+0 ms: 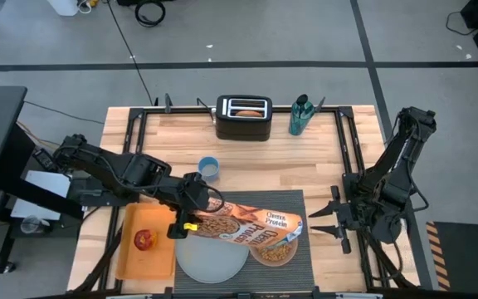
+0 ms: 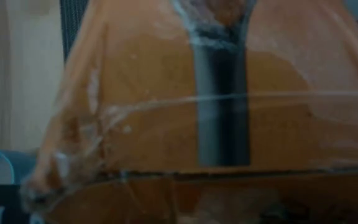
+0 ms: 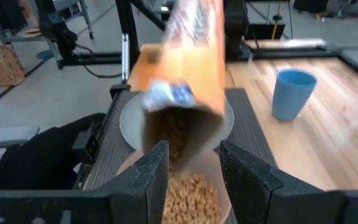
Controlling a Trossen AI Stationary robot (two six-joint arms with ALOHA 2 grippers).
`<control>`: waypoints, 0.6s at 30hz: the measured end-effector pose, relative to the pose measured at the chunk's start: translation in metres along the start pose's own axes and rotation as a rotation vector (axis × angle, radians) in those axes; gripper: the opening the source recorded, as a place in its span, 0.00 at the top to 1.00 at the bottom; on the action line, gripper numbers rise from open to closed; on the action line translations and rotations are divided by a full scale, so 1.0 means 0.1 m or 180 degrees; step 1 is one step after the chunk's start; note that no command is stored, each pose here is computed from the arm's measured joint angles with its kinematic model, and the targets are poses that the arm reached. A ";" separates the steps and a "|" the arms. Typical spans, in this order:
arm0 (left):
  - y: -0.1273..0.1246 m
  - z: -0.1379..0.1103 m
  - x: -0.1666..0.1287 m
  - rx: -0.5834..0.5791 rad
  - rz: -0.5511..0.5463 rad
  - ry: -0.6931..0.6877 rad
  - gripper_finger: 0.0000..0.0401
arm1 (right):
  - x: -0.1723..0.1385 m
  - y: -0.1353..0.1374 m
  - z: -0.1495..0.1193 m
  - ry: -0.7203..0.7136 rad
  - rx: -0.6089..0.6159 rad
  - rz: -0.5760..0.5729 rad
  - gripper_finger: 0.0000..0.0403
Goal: Arrange a breakfast setting
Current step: Pour the cereal from the cereal box into the light orange bowl
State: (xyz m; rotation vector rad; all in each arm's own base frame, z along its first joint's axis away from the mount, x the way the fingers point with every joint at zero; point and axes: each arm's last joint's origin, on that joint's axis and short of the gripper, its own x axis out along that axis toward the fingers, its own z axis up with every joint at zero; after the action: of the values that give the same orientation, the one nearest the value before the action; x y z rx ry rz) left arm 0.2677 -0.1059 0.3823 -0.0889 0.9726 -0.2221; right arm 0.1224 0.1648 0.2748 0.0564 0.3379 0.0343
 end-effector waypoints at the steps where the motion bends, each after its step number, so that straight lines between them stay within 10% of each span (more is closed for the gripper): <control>1: 0.00 0.00 0.00 0.0000 -0.0013 -0.0007 0.57 | 0.01 -0.01 -0.03 0.0026 0.0018 -0.0009 0.63; 18: 0.00 0.01 -0.02 0.0026 0.0005 -0.0071 0.57 | 0.41 -0.24 -0.37 -0.0122 0.0064 -0.0022 0.63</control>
State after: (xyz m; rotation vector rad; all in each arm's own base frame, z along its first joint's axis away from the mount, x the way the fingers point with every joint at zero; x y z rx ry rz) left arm 0.2673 -0.1054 0.3848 -0.0831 0.9495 -0.2233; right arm 0.1497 0.1447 0.2250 0.0758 0.3002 0.0229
